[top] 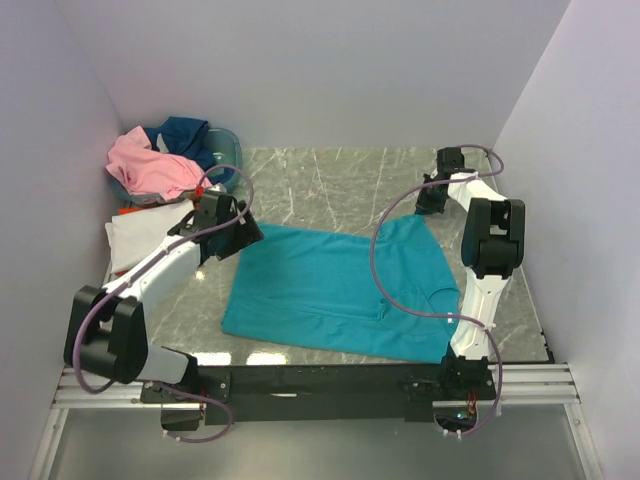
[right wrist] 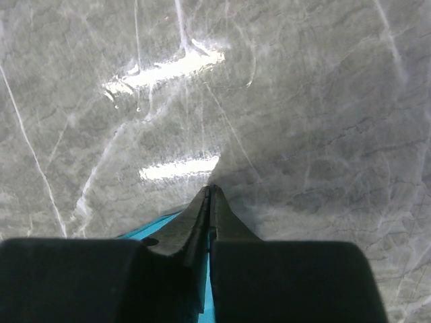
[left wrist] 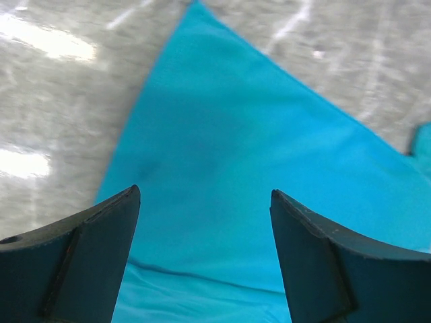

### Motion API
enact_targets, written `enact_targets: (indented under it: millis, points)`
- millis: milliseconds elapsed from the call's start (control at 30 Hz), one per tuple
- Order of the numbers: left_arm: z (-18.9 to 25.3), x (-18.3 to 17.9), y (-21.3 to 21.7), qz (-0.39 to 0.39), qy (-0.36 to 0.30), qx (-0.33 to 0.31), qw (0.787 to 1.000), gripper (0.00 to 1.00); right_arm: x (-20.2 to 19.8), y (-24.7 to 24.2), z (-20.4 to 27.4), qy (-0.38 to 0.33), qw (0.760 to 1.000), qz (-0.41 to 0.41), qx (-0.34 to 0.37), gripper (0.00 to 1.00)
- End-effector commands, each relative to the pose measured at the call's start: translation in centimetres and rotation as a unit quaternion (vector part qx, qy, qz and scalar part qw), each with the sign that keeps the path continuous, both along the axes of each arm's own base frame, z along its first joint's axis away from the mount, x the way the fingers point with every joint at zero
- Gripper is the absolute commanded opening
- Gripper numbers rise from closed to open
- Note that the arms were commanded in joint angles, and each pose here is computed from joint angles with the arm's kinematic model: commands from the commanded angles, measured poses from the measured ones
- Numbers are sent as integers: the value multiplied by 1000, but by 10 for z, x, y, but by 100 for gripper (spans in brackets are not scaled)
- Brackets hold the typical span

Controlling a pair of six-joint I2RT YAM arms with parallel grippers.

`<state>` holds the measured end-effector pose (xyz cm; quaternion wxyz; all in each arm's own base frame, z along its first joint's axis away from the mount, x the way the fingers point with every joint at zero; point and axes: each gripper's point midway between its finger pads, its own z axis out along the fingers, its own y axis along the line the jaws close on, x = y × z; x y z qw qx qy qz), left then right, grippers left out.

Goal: Fold and stack the t-shirts
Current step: Fold the tshirt

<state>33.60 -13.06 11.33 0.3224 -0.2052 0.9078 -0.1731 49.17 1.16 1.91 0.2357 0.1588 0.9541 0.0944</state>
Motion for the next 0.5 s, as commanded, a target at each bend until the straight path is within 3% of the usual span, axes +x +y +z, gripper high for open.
enact_targets:
  millis: [0,267,467]
  points:
    - [8,25,6,-8,-22,13,1000,83,-14,9,4,14,1000,16,7,1]
    - [-1,80,29,6,-21,78,997,74,-13,8,26,-8,1000,9,5,0]
    - [-23,116,24,-15,-18,96,995,52,-15,9,29,-8,1000,10,9,0]
